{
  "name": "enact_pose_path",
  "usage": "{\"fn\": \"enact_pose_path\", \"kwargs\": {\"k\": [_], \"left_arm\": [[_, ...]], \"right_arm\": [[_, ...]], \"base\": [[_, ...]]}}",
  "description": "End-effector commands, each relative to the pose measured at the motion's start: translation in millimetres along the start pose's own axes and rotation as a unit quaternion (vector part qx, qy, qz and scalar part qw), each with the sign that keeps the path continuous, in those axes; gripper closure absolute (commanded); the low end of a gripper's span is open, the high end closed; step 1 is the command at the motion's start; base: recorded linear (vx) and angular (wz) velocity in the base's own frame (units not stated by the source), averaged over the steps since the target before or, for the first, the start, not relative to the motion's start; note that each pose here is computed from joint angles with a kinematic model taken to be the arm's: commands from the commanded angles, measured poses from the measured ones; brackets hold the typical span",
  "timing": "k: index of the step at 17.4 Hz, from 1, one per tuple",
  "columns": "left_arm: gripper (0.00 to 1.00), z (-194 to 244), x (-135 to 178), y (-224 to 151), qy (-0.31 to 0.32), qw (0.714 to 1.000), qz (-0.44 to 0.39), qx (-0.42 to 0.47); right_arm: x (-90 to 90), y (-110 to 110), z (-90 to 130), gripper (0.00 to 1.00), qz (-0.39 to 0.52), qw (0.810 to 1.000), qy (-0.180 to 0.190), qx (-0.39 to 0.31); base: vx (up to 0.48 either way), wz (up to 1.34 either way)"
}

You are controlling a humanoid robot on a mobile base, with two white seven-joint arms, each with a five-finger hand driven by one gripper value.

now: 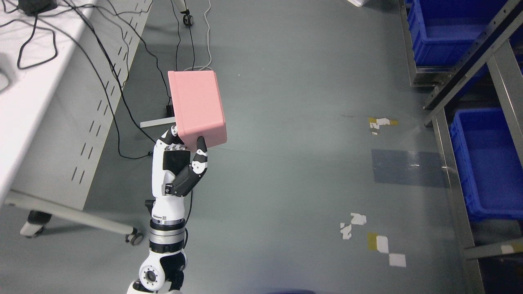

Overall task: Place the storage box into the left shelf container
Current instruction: 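Carry the pink box in the left hand toward the shelf rack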

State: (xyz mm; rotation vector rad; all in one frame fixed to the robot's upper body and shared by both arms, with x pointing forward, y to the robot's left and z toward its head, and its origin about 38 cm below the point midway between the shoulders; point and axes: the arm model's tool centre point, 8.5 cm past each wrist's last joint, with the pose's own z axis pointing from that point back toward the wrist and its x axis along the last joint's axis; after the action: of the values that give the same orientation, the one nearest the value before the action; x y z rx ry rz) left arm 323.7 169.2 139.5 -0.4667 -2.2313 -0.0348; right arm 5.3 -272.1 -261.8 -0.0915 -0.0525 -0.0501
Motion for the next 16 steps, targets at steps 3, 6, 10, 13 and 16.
{"fn": "enact_pose_path", "kwargs": {"k": [3,6,10,13,16], "left_arm": [[0.96,18.7,-6.2,-3.8,0.027,1.000,0.004,-0.006],[0.96,29.5,-12.4,-7.9,0.044,0.999,0.010,-0.005],[0.96,38.2,-17.6,-13.2,0.058,0.998,0.017,-0.007],[0.96,53.4,-26.2,-22.9,0.072,0.997,0.027,-0.011],[0.96,62.9,-33.1,-32.6,0.089,0.995,0.038,-0.021]], "right_arm": [[8.4,-11.2,-0.5,0.00,-0.010,1.000,-0.010,-0.008],[9.4,-11.2,-0.5,0.00,-0.010,1.000,-0.011,-0.008],[9.4,-11.3,-0.5,0.00,-0.010,1.000,-0.011,-0.009],[9.4,-11.3,-0.5,0.00,-0.010,1.000,-0.011,-0.009],[9.4,-11.3,-0.5,0.00,-0.010,1.000,-0.011,-0.009]], "base": [[0.624,-0.10],[0.623,-0.29],[0.646,-0.58],[0.487,-0.99],[0.347,-1.11]]}}
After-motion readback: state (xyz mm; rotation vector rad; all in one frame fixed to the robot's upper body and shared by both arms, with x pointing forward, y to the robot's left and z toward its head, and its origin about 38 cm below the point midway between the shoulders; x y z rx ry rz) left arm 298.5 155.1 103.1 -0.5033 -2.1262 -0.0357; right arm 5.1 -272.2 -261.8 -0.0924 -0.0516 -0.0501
